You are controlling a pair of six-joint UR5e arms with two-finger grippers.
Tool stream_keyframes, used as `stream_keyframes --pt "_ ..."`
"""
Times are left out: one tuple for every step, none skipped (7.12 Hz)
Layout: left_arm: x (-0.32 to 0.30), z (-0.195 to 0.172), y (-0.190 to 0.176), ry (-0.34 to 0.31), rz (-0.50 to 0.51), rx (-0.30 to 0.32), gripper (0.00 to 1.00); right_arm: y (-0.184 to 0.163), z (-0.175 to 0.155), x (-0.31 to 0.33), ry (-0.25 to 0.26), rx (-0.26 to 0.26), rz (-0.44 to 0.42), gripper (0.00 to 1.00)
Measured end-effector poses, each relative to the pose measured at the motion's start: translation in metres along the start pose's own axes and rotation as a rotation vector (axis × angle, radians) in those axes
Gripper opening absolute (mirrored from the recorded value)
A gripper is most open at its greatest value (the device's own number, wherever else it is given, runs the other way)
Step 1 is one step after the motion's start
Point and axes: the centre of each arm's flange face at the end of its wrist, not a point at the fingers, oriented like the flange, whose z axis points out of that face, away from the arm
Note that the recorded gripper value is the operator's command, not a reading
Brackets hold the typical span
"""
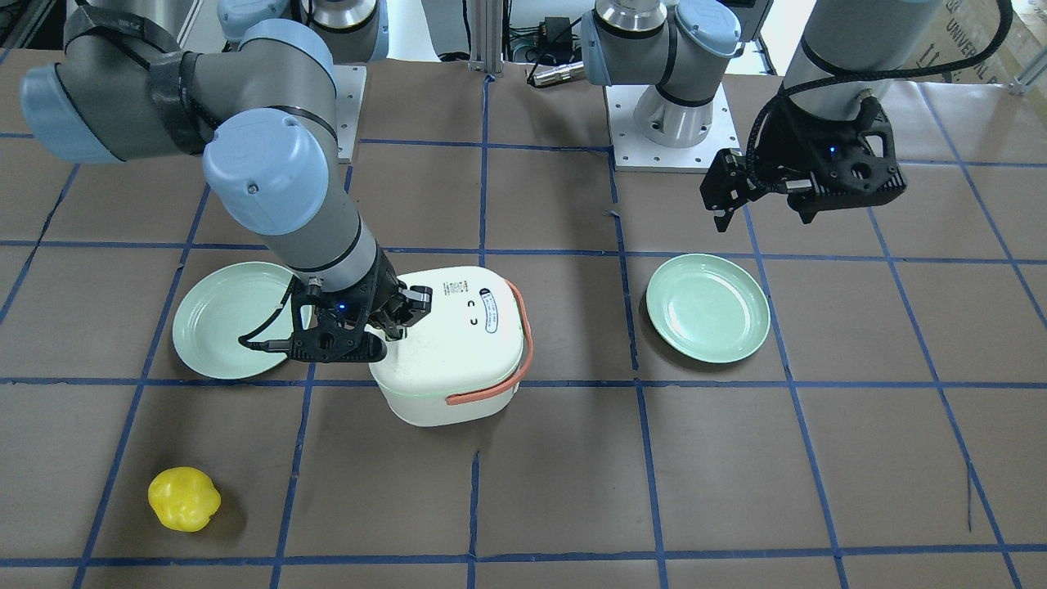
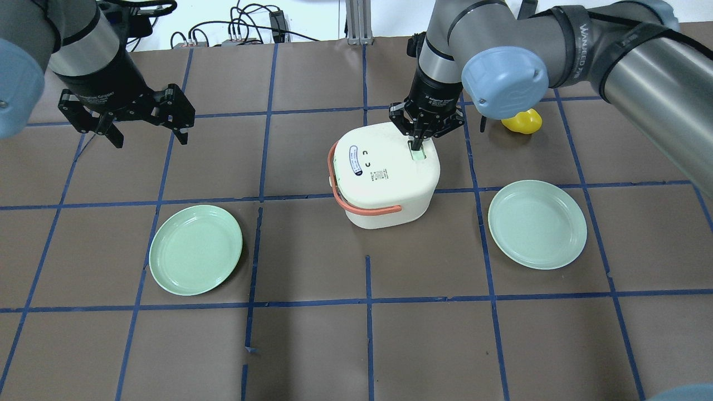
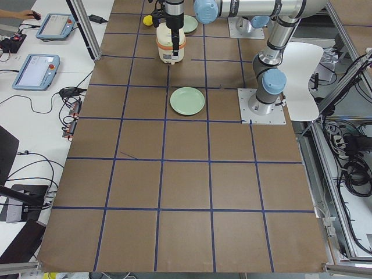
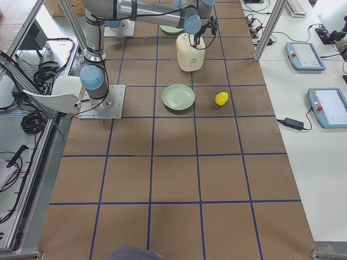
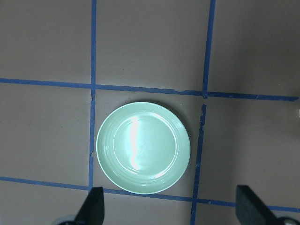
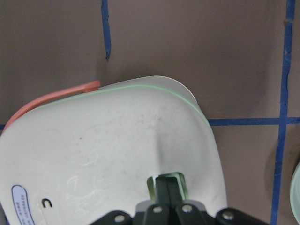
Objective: Press rice cooker button
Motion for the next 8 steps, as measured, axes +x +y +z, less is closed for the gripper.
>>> stream_keyframes --pt "0.000 0.000 0.000 0.000 0.000 0.000 1.00 0.000 -0.002 0.000 0.001 0.003 0.001 0.15" --pt "0.000 0.000 0.000 0.000 0.000 0.000 1.00 0.003 -0.013 -0.002 0.000 0.011 0.005 0.22" --pt "0.000 0.000 0.000 0.001 0.000 0.000 1.00 0.011 -0.037 -0.005 -0.003 0.021 0.012 0.36" --pt "0.000 0.000 0.000 0.001 0.000 0.000 1.00 0.022 -0.072 -0.008 -0.007 0.035 0.026 0.67" --pt "0.000 0.000 0.000 0.000 0.000 0.000 1.00 0.032 -0.114 -0.011 -0.001 0.067 0.043 0.96" --pt "0.000 0.000 0.000 0.000 0.000 0.000 1.00 0.038 -0.151 -0.009 0.033 0.115 0.046 0.99" --pt "0.000 0.000 0.000 0.000 0.000 0.000 1.00 0.044 -0.176 -0.001 0.082 0.156 0.029 0.99" --pt "0.000 0.000 0.000 0.000 0.000 0.000 1.00 0.052 -0.189 0.012 0.126 0.167 0.004 0.98"
